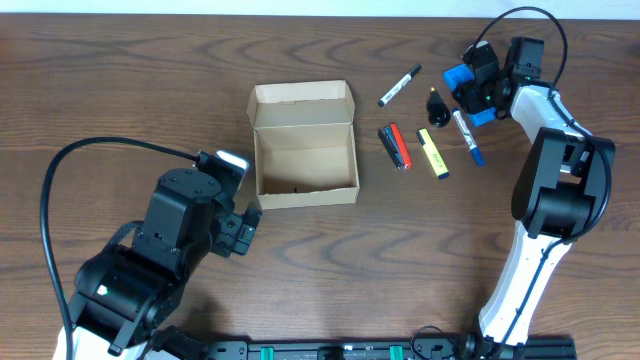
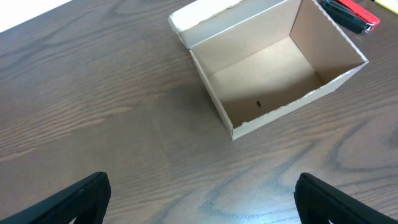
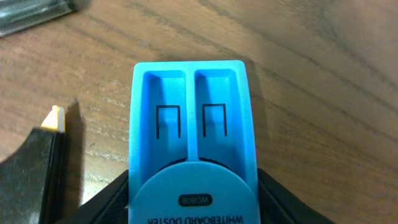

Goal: Pack container
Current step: 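Reach right gripper to the blue eraser and grasp it, then carry the blue eraser into the box and release it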

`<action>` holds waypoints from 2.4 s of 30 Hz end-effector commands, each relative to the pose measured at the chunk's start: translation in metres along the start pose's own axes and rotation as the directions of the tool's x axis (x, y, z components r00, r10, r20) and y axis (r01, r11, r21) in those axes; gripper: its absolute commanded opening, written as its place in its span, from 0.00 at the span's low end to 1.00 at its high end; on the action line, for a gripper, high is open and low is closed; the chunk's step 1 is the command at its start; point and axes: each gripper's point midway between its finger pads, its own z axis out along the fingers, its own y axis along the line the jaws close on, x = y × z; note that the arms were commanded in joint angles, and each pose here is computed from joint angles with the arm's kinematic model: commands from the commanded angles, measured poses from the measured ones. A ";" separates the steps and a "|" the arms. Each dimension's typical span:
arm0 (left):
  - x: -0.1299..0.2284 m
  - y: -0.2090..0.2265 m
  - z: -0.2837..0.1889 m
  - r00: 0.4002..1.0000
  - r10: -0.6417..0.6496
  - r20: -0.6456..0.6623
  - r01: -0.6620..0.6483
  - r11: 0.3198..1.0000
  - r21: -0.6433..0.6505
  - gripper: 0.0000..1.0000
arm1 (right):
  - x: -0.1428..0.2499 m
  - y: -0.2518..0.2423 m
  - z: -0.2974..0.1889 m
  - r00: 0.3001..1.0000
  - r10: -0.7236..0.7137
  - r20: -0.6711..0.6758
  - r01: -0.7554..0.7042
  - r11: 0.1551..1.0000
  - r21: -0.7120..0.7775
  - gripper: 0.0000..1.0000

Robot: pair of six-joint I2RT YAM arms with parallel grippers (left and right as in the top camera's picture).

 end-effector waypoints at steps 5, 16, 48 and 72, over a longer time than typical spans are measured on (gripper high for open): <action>-0.003 0.000 -0.003 1.000 0.015 0.009 -0.015 1.000 0.006 0.95 | -0.037 -0.004 -0.026 0.994 0.084 0.076 -0.083 0.996 -0.015 0.45; -0.003 0.000 -0.003 1.000 0.015 0.009 -0.015 1.000 0.006 0.95 | -0.139 0.067 -0.147 0.961 -0.063 0.270 0.096 0.989 -0.110 0.46; -0.003 0.000 -0.003 1.000 0.015 0.009 -0.015 1.000 0.006 0.95 | -0.051 0.404 -0.176 0.644 -0.727 0.238 0.716 0.463 -0.522 0.44; -0.003 0.000 -0.003 1.000 0.015 0.009 -0.015 1.000 0.006 0.95 | 0.010 0.448 -0.139 0.612 -0.775 0.158 0.635 0.363 -0.682 0.42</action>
